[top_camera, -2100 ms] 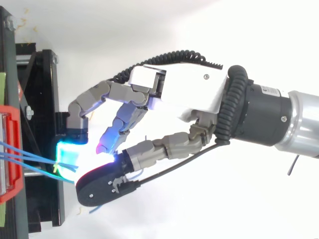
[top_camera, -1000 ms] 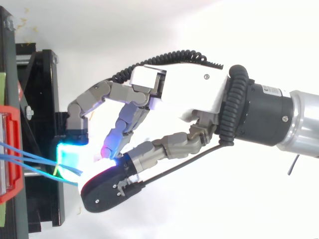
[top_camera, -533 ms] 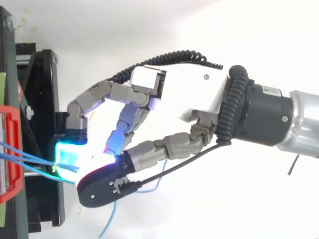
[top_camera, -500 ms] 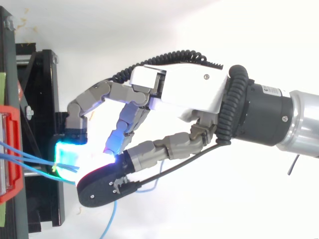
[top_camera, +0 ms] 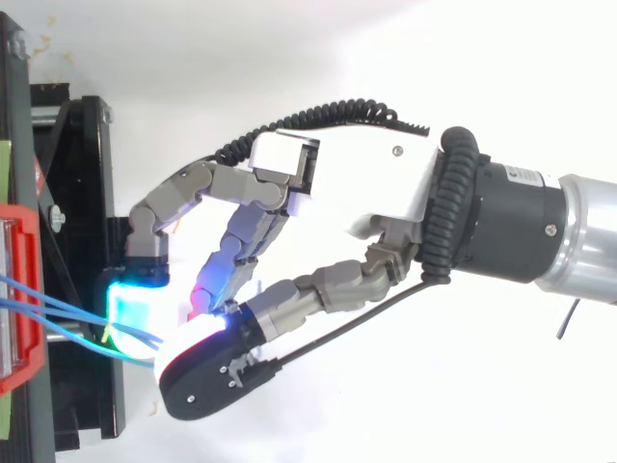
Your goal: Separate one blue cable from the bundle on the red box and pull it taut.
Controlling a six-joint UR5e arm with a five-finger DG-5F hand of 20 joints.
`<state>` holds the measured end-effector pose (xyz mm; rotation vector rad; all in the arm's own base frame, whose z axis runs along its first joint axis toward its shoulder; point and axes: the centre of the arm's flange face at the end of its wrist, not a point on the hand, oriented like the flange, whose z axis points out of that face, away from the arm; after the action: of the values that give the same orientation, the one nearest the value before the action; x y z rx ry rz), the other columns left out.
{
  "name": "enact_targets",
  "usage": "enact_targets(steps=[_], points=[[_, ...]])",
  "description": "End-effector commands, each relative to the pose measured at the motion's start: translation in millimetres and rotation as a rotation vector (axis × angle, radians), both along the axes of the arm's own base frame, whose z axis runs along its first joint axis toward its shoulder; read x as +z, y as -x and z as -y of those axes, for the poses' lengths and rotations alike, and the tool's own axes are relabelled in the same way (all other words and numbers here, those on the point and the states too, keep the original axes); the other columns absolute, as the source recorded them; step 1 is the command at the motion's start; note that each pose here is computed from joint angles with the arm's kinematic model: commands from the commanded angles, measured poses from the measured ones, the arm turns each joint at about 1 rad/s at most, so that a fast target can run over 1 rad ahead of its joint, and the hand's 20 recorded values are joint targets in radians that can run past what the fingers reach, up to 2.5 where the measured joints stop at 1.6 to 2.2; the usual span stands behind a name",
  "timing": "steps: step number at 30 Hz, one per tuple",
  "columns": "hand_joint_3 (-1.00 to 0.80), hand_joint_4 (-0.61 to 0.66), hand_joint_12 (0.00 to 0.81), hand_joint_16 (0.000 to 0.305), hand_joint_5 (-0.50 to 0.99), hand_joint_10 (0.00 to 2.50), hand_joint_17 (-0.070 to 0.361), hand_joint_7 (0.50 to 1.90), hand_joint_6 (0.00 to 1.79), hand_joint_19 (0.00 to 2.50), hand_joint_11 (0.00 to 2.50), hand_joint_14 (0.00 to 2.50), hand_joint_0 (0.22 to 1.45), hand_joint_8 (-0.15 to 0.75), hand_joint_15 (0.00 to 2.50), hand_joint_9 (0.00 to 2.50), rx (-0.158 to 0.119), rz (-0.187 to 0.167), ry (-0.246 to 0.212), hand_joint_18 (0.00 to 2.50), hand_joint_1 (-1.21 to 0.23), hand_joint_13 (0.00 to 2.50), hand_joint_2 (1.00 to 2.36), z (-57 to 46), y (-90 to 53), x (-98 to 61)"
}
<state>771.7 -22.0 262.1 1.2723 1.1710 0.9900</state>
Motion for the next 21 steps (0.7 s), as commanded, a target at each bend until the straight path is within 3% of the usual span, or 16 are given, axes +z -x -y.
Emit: enact_targets(steps=[1,5,11,17,21], points=[[-0.5,-0.18,0.281,0.047,-0.07,0.02,0.106,0.94,0.93,0.78,0.57,0.02,0.67,0.153,0.6,1.26,0.006,0.0,-0.001,0.85,-0.89,1.16,1.0,1.5,-0.2,1.0],[-0.5,-0.19,0.29,0.047,-0.05,0.02,0.106,0.94,0.9,0.79,0.52,0.03,0.59,0.136,0.6,1.32,0.017,-0.005,-0.001,0.86,-0.82,1.19,1.0,1.5,-0.2,-0.5],[-0.48,-0.2,0.295,0.048,-0.05,0.02,0.109,0.96,0.85,0.83,0.48,0.03,0.59,0.128,0.61,1.35,0.018,-0.007,-0.001,0.86,-0.67,1.21,1.0,4.5,0.3,0.4],[-0.31,-0.13,0.31,0.051,-0.05,0.02,0.116,1.0,0.75,0.85,0.48,0.02,0.58,0.142,0.61,1.28,0.017,-0.007,-0.001,0.82,-0.62,1.17,1.02,5.7,0.4,0.4],[-0.26,-0.1,0.318,0.052,-0.08,0.02,0.117,0.98,0.74,0.85,0.51,0.02,0.59,0.168,0.61,1.21,0.023,-0.007,-0.001,0.8,-0.68,1.14,1.02,6.1,0.3,0.4]])
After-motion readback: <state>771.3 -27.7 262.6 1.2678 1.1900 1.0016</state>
